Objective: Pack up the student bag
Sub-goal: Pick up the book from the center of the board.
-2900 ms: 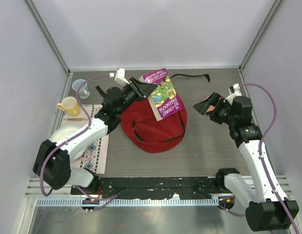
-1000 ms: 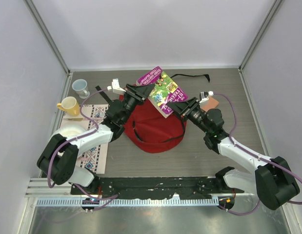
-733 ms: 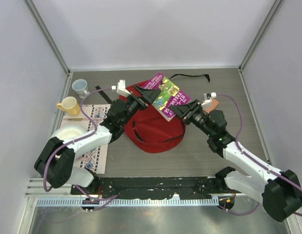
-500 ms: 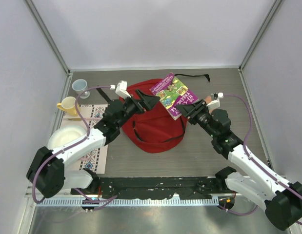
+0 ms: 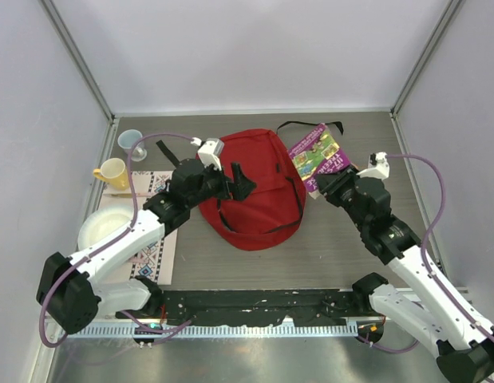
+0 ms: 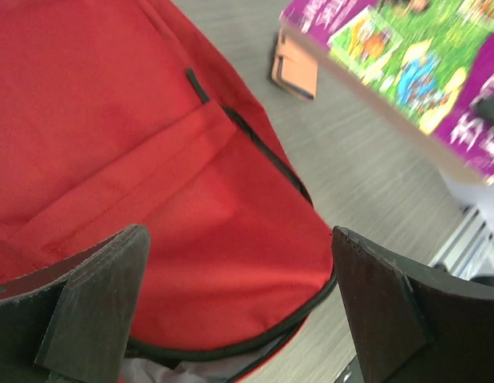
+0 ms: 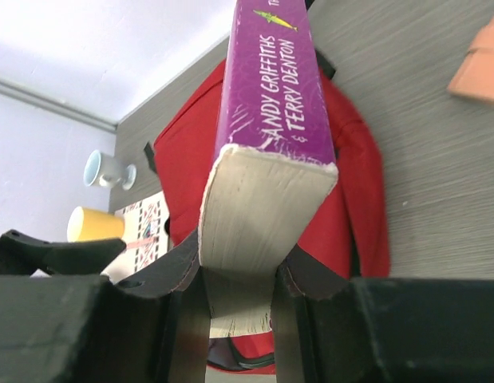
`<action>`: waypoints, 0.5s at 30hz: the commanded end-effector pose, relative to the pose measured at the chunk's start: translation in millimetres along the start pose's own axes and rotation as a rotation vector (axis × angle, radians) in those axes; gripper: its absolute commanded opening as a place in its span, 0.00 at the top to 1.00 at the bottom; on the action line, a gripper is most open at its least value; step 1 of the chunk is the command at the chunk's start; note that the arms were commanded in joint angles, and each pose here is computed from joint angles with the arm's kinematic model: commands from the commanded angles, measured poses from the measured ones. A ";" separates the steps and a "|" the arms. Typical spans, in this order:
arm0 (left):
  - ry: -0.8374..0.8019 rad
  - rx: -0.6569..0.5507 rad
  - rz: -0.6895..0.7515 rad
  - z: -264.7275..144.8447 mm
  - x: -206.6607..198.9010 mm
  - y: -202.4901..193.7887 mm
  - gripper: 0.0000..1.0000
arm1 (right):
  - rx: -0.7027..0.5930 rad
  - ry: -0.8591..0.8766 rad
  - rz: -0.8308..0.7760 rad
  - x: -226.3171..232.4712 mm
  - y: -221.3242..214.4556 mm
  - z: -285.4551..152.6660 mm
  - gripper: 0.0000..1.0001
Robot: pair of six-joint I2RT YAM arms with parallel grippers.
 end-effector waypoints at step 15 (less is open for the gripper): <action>-0.260 0.477 0.362 41.0 -72.3 -74.0 0.03 | -0.271 -0.084 -0.060 9.5 56.4 -40.5 0.99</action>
Point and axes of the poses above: each gripper's point midway between its finger pads, its own z axis out along the fingers, its own x axis along the line the jaws close on, y = z × x, the point moved 9 cm from there along -z, back along the fingers, and after that the axes turned 1 degree about -z, right-handed, at the moved point
